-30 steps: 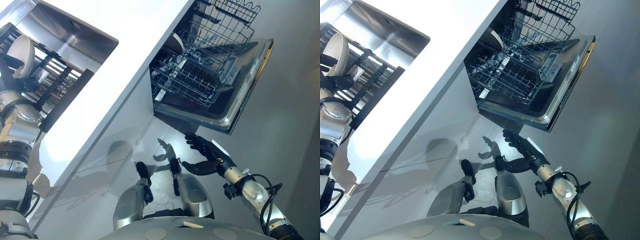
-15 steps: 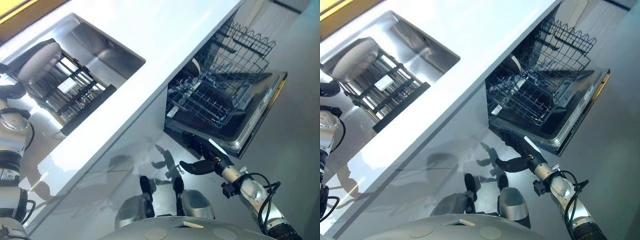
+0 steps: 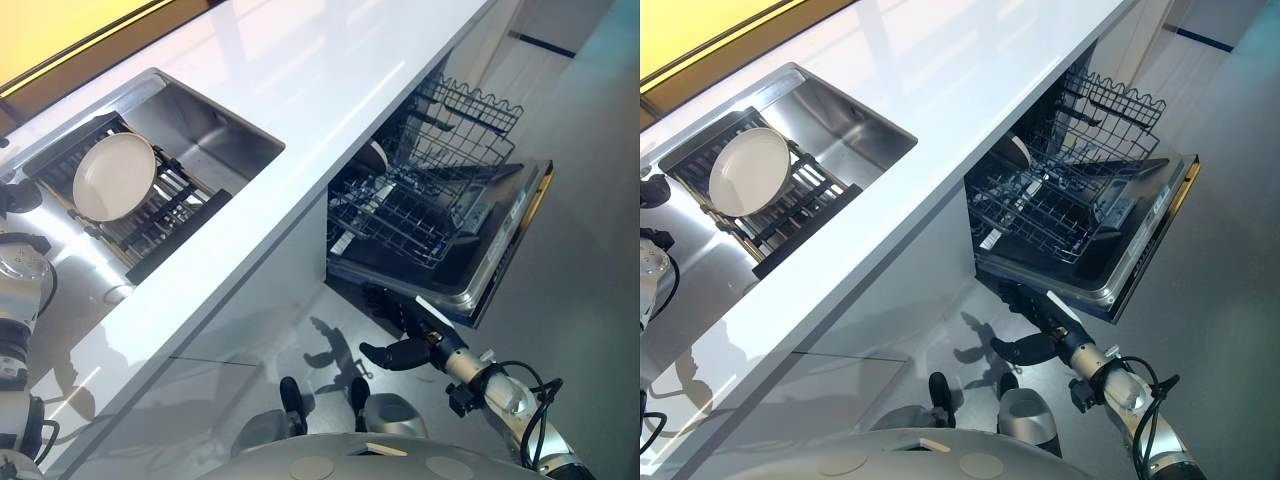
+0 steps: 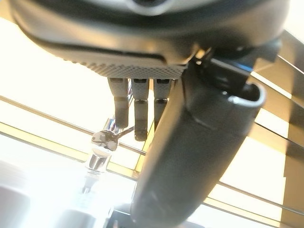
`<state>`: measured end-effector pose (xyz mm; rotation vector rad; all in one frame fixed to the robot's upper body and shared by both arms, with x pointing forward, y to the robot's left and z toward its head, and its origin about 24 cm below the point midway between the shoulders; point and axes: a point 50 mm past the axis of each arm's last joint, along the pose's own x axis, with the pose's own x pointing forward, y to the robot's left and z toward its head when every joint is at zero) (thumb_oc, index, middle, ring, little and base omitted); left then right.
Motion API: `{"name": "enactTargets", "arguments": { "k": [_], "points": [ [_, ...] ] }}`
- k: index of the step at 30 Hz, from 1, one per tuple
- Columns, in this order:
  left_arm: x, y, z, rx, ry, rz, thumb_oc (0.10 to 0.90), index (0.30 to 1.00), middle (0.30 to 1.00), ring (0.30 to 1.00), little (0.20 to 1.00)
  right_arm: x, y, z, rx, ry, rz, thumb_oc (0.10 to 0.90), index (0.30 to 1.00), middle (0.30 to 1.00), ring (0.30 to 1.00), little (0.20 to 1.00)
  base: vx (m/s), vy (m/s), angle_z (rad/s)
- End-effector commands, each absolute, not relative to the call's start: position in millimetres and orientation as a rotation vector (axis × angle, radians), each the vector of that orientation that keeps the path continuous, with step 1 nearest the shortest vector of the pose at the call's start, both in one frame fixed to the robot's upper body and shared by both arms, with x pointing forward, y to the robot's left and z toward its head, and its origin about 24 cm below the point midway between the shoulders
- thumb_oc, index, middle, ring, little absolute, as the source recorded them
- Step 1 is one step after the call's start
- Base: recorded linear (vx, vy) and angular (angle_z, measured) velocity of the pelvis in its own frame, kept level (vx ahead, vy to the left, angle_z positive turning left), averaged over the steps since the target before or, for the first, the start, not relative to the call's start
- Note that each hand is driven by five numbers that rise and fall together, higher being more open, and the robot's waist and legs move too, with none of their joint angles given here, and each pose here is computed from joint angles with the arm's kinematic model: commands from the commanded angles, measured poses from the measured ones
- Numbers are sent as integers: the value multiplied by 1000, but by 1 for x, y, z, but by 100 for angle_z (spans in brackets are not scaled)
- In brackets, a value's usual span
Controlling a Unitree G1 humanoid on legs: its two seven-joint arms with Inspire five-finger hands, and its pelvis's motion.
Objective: Pick up plates and place into dishwasher.
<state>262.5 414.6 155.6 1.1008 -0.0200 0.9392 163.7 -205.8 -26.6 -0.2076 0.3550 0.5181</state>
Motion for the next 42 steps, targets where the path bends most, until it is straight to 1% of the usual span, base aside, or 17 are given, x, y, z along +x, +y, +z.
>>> {"name": "enactTargets", "arguments": {
  "k": [1, 4, 5, 6, 10, 12, 17, 21, 24, 27, 30, 33, 42],
  "points": [
    [270, 408, 197, 1042, -210, 935, 800, 900, 900, 900, 900, 172, -201, -1, -207, 197, 551, 800, 900, 900, 900, 900, 0, 0, 0],
    [283, 388, 188, 957, -206, 797, 800, 900, 900, 900, 900, 172, -200, 0, -204, 195, 550, 800, 900, 900, 900, 900, 0, 0, 0],
    [287, 381, 185, 920, -189, 735, 800, 900, 900, 900, 900, 173, -200, -1, -203, 196, 548, 800, 900, 900, 900, 900, -8, -13, -5],
    [295, 369, 178, 853, -155, 627, 800, 900, 900, 900, 900, 174, -199, 0, -204, 194, 547, 800, 900, 900, 900, 900, -7, -9, -6],
    [305, 352, 167, 743, -98, 474, 800, 900, 900, 900, 900, 177, -198, -1, -216, 199, 542, 800, 900, 900, 900, 900, -7, -2, -5],
    [309, 343, 167, 679, -96, 417, 800, 900, 900, 900, 900, 178, -198, -4, -220, 212, 533, 800, 900, 900, 900, 900, -12, 5, -9],
    [311, 339, 171, 668, -116, 388, 800, 900, 900, 900, 900, 179, -196, -7, -215, 221, 523, 800, 900, 900, 900, 900, -2, 1, -1],
    [317, 324, 172, 629, -113, 255, 800, 900, 900, 900, 900, 181, -191, -10, -208, 224, 512, 800, 900, 900, 900, 900, -12, 9, 2],
    [318, 314, 172, 634, -99, 200, 800, 900, 900, 900, 900, 183, -188, -10, -203, 216, 511, 800, 900, 900, 900, 900, -33, 23, 6],
    [315, 318, 172, 696, -87, 239, 800, 900, 900, 900, 900, 184, -187, -9, -204, 209, 515, 800, 900, 900, 900, 900, -24, 29, 6],
    [311, 338, 178, 834, -67, 421, 800, 900, 900, 900, 900, 185, -185, -9, -200, 207, 519, 800, 900, 900, 900, 900, 0, 0, 0],
    [308, 353, 186, 949, -63, 541, 800, 900, 900, 900, 900, 184, -185, -8, -194, 209, 517, 800, 900, 900, 900, 900, 0, 0, 0],
    [301, 376, 193, 1172, -60, 788, 800, 900, 900, 900, 900, 183, -186, -10, -185, 217, 518, 800, 900, 900, 900, 900, 4, -2, 0]
  ]
}}
